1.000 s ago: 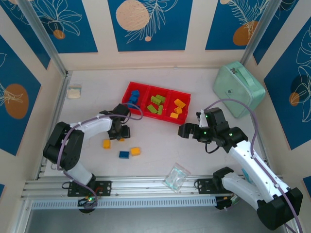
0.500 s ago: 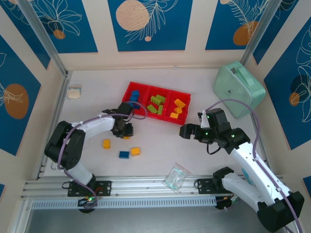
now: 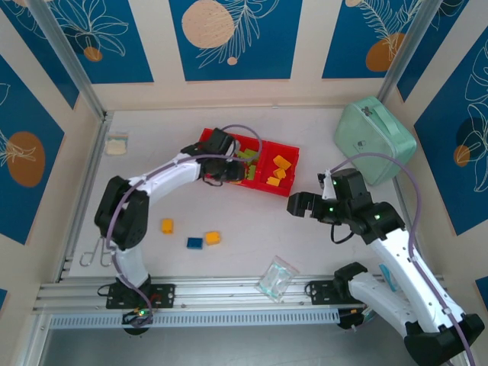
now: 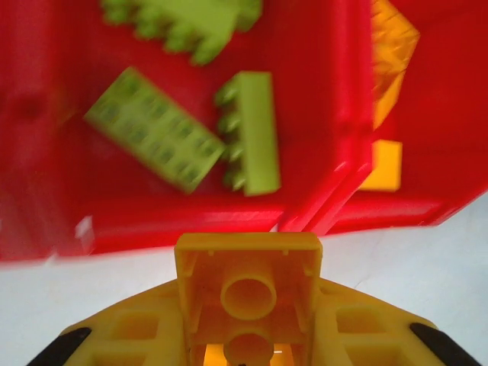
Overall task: Sort the legos into containers by color
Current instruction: Place the lego in the container.
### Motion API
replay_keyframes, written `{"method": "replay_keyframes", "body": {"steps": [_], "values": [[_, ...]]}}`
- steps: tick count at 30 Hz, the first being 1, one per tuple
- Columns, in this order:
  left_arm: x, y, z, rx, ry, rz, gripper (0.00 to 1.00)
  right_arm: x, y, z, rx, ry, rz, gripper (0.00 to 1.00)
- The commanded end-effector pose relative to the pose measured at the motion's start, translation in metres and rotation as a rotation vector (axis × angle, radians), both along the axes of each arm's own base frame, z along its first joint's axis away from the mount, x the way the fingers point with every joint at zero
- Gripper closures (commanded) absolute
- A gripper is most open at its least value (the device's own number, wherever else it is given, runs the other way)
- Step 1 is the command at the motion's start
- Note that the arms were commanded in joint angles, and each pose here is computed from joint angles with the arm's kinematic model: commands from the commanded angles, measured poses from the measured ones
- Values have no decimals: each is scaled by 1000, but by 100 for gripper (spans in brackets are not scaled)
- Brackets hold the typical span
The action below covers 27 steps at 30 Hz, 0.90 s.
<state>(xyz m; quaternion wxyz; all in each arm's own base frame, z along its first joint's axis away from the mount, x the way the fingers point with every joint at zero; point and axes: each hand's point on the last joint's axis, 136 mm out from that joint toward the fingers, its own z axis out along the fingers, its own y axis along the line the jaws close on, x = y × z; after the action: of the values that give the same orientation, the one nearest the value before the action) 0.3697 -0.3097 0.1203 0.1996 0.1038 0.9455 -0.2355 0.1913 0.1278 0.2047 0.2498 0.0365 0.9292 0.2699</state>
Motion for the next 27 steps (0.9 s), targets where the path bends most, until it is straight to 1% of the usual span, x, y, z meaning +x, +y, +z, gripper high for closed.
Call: {"method": "replay_keyframes", "body": {"steps": [1,6,10,14,16,18,22,24,27], "values": [[8,-44,12,-69,-28,-113,75,-11,-10,8,-10,1,-32,1],[31,-95,26,-102,-108,-153,74,-21,-14,11,15,6,-65,1],[44,-125,27,-121,-170,-152,73,-28,-20,14,2,10,-85,1],[55,-141,9,-79,-188,-138,71,-35,-22,19,18,14,-96,1],[58,-141,-2,-48,-179,-123,66,-40,-23,19,25,17,-100,1],[57,-142,-7,-44,-176,-121,61,-44,-26,18,21,16,-105,1],[55,-134,1,-15,-205,-111,49,-48,-31,12,13,22,-121,1],[52,-123,14,20,-233,-100,34,-48,-29,10,17,28,-119,1],[47,-104,36,68,-293,-80,19,-44,-24,9,31,30,-101,1]]}}
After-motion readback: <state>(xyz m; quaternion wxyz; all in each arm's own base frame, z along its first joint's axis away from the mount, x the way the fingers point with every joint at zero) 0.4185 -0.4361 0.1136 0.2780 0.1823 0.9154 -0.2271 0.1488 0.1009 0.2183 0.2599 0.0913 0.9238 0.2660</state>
